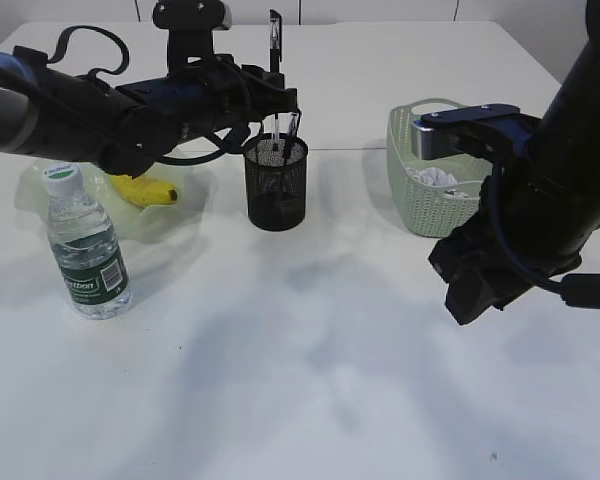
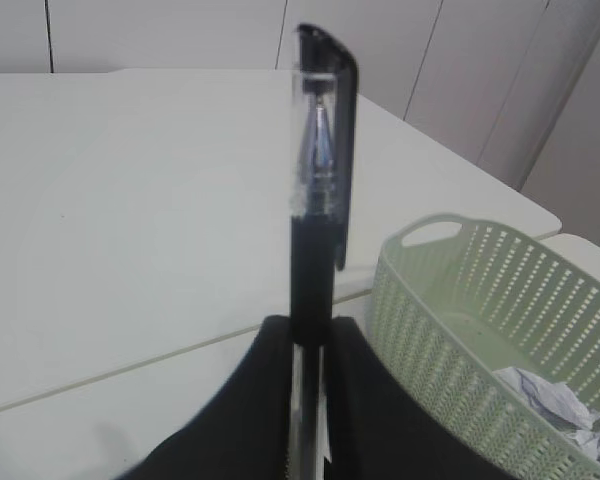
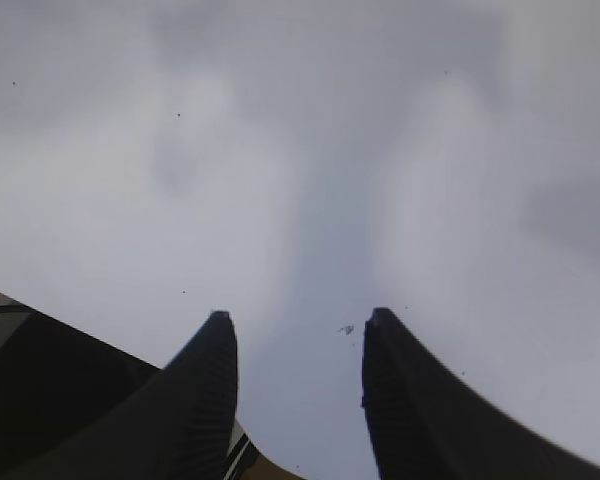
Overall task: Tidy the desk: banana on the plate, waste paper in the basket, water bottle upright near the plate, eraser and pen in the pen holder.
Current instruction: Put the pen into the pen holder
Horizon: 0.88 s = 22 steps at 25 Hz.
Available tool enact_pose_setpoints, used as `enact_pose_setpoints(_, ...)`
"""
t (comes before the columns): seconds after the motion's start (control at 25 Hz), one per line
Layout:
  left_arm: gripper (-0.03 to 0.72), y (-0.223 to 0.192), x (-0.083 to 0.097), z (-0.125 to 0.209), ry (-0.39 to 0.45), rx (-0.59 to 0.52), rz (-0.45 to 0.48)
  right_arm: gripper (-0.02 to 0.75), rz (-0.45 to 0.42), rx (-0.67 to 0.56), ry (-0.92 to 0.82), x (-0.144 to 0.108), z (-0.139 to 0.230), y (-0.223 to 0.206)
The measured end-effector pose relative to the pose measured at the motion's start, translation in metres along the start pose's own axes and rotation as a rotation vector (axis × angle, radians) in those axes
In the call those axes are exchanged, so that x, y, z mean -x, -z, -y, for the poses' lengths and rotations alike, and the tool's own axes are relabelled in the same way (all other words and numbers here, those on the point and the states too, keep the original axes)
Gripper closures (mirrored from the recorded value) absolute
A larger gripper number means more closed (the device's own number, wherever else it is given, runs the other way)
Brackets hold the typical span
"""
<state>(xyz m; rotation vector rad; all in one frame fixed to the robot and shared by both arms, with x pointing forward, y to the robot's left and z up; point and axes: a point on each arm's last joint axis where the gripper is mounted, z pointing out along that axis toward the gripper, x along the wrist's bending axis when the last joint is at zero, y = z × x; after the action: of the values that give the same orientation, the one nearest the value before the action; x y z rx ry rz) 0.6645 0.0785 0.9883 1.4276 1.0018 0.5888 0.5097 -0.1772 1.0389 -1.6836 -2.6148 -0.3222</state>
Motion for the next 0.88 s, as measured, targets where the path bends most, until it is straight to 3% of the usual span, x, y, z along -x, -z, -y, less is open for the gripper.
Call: enact_pose_setpoints(0.88, 0.651, -0.012, -0.008, 0.031, -0.028, 0.001, 0.013, 0.419, -0.001, -0.013, 0.000, 0.000, 0.001, 0.000)
